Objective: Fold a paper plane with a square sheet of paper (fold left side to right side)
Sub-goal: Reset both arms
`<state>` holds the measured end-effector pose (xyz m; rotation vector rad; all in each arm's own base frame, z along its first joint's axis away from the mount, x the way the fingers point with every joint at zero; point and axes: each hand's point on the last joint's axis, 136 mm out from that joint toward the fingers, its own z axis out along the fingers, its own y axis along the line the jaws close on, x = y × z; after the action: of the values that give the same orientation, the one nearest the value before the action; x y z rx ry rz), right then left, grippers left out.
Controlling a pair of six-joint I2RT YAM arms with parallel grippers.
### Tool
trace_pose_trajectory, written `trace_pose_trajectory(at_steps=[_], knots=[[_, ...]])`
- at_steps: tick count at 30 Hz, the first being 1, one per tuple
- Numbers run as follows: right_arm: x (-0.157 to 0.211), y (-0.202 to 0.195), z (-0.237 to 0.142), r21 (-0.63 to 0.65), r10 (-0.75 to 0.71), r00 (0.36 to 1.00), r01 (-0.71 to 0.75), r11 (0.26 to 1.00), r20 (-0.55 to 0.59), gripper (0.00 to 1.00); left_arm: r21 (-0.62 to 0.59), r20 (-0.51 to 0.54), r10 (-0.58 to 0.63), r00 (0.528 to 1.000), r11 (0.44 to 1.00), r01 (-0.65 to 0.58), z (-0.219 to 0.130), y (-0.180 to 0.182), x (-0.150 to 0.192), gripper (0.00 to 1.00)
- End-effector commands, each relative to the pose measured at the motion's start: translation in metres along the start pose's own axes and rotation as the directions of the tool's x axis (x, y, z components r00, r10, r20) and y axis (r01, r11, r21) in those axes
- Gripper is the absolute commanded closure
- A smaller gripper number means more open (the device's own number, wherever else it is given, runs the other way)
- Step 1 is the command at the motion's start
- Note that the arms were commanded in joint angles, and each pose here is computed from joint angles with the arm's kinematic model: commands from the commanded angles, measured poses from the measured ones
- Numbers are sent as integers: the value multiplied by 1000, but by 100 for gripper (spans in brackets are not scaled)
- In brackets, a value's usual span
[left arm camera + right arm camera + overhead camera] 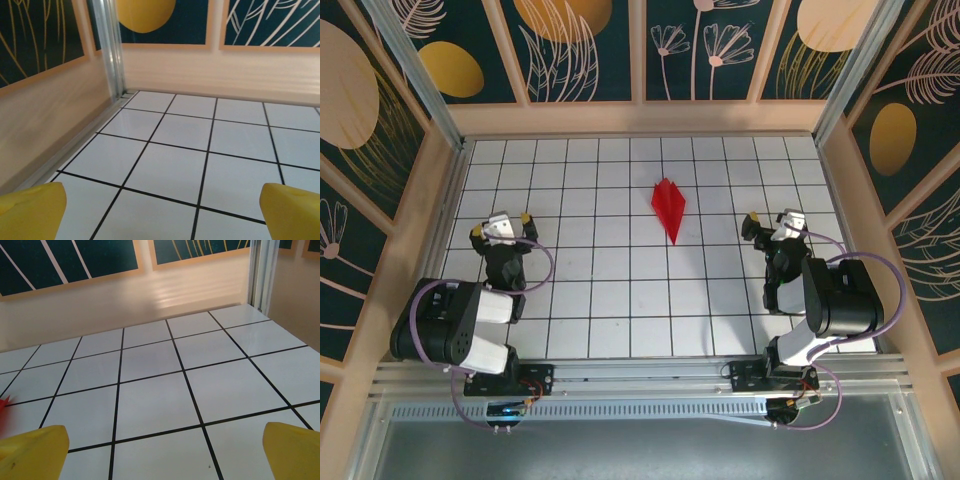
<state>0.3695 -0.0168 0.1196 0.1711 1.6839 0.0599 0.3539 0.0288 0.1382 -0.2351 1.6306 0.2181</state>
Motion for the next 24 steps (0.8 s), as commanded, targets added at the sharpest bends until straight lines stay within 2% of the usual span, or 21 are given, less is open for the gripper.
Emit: trace_pose_trajectory(at_steps=[1,6,10,24], knots=[[-9,0,3,13,-19,999,18,1000,31,1,77,80,-37,996,997,31,-5,-9,-11,1],[-9,0,3,13,-19,999,19,1000,30,1,82,59,-27,998,996,22,0,-11,-9,1],[-10,0,3,12,-19,999,18,1000,33,1,59,-14,-60,998,996,61,18,-4,-1,1],[-9,0,3,14,-18,999,18,1000,30,1,63,-14,-69,998,996,69,18,-1,-1,1]])
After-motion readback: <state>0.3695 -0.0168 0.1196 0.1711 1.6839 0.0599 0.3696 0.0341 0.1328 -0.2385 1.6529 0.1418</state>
